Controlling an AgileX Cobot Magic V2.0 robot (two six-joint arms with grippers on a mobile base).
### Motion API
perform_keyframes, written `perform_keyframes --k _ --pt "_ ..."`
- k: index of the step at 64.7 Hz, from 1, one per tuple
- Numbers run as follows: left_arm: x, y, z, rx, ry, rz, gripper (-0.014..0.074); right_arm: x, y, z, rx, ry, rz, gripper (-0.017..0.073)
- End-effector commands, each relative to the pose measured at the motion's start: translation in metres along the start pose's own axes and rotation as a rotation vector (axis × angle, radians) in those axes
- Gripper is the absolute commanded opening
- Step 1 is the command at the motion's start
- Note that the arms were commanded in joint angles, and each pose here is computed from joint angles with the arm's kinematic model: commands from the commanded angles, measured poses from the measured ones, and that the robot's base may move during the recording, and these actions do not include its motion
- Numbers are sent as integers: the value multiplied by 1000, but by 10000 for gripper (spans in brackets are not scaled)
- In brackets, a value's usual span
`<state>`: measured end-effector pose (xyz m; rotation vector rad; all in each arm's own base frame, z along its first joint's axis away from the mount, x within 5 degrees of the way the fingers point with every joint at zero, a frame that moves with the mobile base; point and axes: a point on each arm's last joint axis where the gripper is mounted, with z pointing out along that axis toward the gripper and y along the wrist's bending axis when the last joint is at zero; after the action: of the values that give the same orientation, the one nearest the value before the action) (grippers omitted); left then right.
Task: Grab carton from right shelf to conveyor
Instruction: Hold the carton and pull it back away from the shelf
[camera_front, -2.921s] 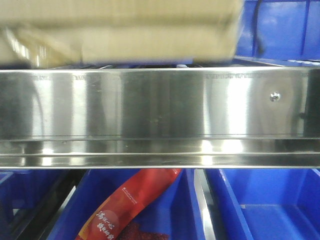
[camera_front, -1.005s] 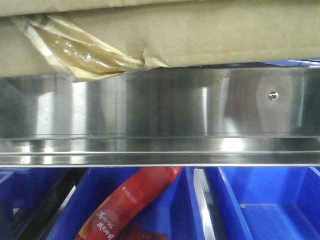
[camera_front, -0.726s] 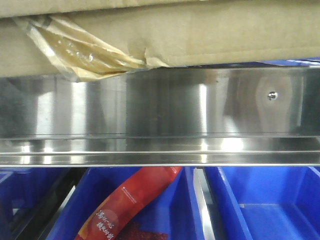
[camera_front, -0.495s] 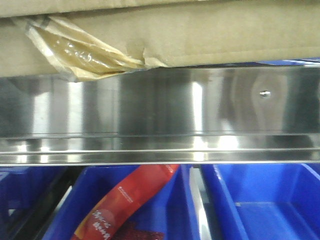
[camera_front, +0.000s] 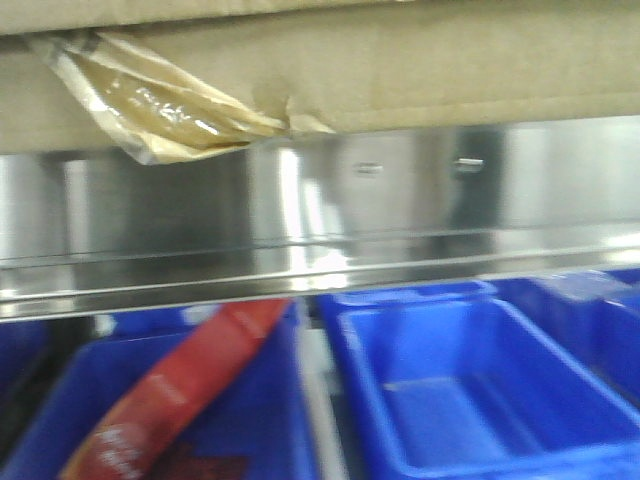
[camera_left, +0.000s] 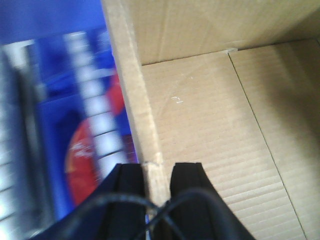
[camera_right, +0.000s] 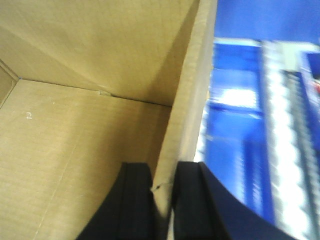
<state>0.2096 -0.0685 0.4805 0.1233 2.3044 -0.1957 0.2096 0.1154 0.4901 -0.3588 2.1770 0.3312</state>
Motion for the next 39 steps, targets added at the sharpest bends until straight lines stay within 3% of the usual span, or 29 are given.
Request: perform_keyframes --k 1,39 --pt "0 -2 -6 17 -20 13 -18 -7 0 -10 -9 -89 -14 -70" --pt "0 -2 -6 17 -20 13 -18 -7 0 -10 -9 -89 -14 -70"
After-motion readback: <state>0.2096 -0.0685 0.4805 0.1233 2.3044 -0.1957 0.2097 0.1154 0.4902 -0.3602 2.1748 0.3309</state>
